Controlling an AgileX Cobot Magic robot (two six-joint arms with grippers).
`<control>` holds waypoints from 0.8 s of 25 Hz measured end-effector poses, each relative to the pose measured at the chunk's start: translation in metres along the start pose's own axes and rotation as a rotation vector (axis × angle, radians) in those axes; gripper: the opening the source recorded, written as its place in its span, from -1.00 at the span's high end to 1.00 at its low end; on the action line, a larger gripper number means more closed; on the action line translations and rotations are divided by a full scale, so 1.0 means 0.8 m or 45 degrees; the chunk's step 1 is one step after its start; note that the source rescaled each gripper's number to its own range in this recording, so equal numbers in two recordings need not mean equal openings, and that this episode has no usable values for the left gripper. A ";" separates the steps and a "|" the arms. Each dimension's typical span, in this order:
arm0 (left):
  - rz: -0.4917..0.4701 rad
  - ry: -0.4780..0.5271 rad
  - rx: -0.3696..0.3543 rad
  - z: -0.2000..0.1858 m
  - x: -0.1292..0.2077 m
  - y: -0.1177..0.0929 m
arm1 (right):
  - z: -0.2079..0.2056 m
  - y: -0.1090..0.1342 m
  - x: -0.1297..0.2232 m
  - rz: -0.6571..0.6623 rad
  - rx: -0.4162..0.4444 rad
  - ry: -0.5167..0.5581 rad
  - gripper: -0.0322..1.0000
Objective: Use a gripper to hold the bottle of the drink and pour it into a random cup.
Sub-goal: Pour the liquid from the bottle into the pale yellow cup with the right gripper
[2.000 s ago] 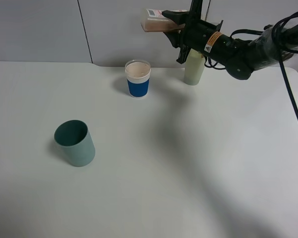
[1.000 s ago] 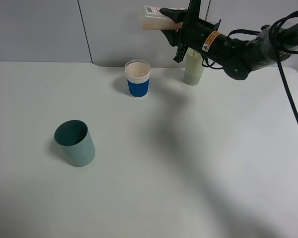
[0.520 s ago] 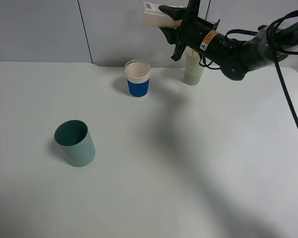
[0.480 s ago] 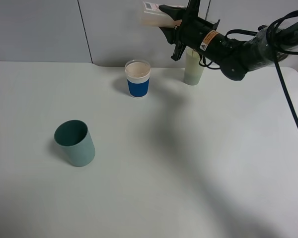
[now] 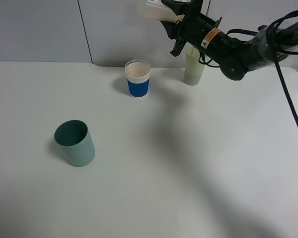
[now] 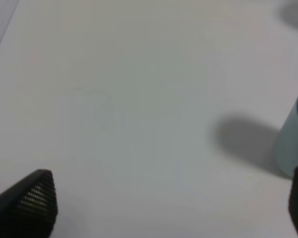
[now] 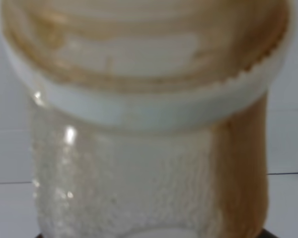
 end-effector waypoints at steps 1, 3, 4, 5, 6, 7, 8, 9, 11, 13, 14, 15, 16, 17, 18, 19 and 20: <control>0.000 0.000 0.000 0.000 0.000 0.000 | 0.000 0.001 -0.001 0.004 -0.006 -0.007 0.93; 0.000 0.000 0.000 0.000 0.000 0.000 | 0.000 0.001 -0.002 0.008 -0.009 -0.017 0.93; 0.000 0.000 0.000 0.000 0.000 0.000 | 0.000 0.001 -0.003 0.008 -0.010 -0.017 0.93; 0.000 0.000 0.000 0.000 0.000 0.000 | 0.000 0.002 -0.003 0.010 -0.011 -0.020 0.93; 0.000 0.000 0.000 0.000 0.000 0.000 | 0.000 0.002 -0.004 0.012 -0.015 -0.024 0.93; 0.000 0.000 0.000 0.000 0.000 0.000 | 0.000 0.003 -0.004 0.014 -0.020 -0.028 0.93; 0.000 0.000 0.000 0.000 0.000 0.000 | 0.000 0.004 -0.005 0.018 -0.027 -0.036 0.93; 0.000 0.000 0.000 0.000 0.000 0.000 | 0.000 0.006 -0.006 0.020 -0.037 -0.041 0.93; 0.000 0.000 0.000 0.000 0.000 0.000 | 0.000 0.007 -0.007 0.024 -0.047 -0.048 0.93; 0.000 0.000 0.000 0.000 0.000 0.000 | 0.000 0.007 -0.008 0.027 -0.050 -0.055 0.93; 0.000 0.000 0.000 0.000 0.000 0.000 | 0.000 0.007 -0.009 0.030 -0.051 -0.061 0.93; 0.000 0.000 0.000 0.000 0.000 0.000 | 0.000 0.008 -0.010 0.031 -0.053 -0.065 0.93; 0.000 0.000 0.000 0.000 0.000 0.000 | 0.000 0.008 -0.010 0.034 -0.054 -0.070 0.93; 0.000 0.000 0.000 0.000 0.000 0.000 | 0.000 0.008 -0.011 0.035 -0.054 -0.074 0.93; 0.000 0.000 0.000 0.000 0.000 0.000 | 0.000 0.008 -0.012 0.039 -0.056 -0.082 0.93; 0.000 0.000 0.000 0.000 0.000 0.000 | -0.001 0.008 -0.014 0.043 -0.057 -0.091 0.93; 0.000 0.000 0.000 0.000 0.000 0.000 | -0.001 0.008 -0.015 0.046 -0.059 -0.098 0.93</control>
Point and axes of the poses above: a point on each arm's last joint axis where the gripper is mounted, z pointing out along that axis toward the gripper, y along the wrist's bending axis when the last joint is at zero, x = y × z, the point moved 6 cm from there along z, pointing out along that axis toward the gripper, and after that the axes turned 14 degrees about -z, right-handed, at the moved point
